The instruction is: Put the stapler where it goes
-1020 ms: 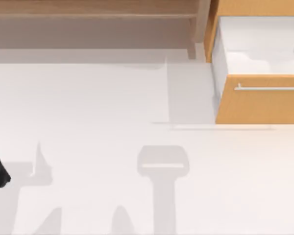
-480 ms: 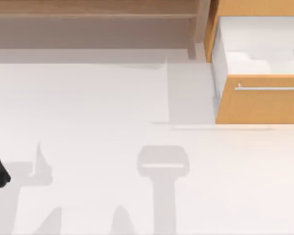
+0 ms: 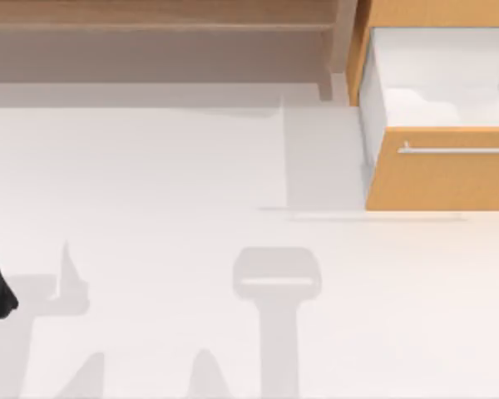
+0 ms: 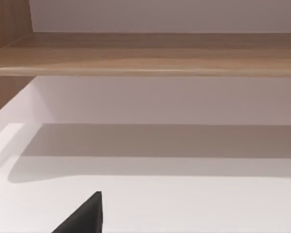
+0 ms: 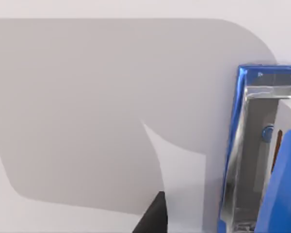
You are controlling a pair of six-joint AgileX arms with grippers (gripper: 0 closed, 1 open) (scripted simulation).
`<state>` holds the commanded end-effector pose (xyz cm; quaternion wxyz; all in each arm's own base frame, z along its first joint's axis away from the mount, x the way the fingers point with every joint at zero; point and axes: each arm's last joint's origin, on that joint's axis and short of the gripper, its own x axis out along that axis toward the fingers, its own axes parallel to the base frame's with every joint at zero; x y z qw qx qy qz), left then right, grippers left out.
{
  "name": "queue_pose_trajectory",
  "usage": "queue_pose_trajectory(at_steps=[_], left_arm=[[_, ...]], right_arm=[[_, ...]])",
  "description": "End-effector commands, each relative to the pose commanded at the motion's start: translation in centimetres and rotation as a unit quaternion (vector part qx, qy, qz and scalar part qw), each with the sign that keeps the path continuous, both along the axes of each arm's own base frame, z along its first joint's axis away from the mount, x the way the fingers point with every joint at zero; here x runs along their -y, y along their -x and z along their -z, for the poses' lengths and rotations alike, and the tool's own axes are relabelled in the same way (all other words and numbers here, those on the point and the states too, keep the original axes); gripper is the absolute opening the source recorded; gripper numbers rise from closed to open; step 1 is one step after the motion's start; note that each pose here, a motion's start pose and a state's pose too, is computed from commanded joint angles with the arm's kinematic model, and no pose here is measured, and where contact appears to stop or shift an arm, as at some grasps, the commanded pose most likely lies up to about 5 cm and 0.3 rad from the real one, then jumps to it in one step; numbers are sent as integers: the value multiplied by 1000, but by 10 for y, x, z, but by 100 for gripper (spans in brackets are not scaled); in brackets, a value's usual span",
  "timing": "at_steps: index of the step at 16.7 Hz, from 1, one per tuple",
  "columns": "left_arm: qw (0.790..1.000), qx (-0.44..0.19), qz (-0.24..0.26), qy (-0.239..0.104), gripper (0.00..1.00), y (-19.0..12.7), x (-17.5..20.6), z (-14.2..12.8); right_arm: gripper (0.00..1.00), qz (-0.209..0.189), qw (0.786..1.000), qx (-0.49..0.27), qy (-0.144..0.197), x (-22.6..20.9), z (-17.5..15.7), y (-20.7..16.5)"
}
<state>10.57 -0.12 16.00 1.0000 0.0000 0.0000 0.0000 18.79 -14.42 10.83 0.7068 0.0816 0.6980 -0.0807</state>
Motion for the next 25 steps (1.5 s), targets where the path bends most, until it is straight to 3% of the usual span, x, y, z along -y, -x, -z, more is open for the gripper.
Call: queue_pose_trajectory(at_steps=[7, 16, 21, 25], left_arm=[[1000, 0, 0, 0, 100, 0, 0, 0], [1000, 0, 0, 0, 100, 0, 0, 0], [1000, 0, 0, 0, 100, 0, 0, 0], [1000, 0, 0, 0, 100, 0, 0, 0]], right_arm=[[0, 0, 1000, 0, 0, 0, 0, 0], [0, 2, 1000, 7, 2, 0, -35, -1], [0, 3, 1000, 6, 2, 0, -35, -1], [0, 5, 998, 59, 30, 5, -62, -21]])
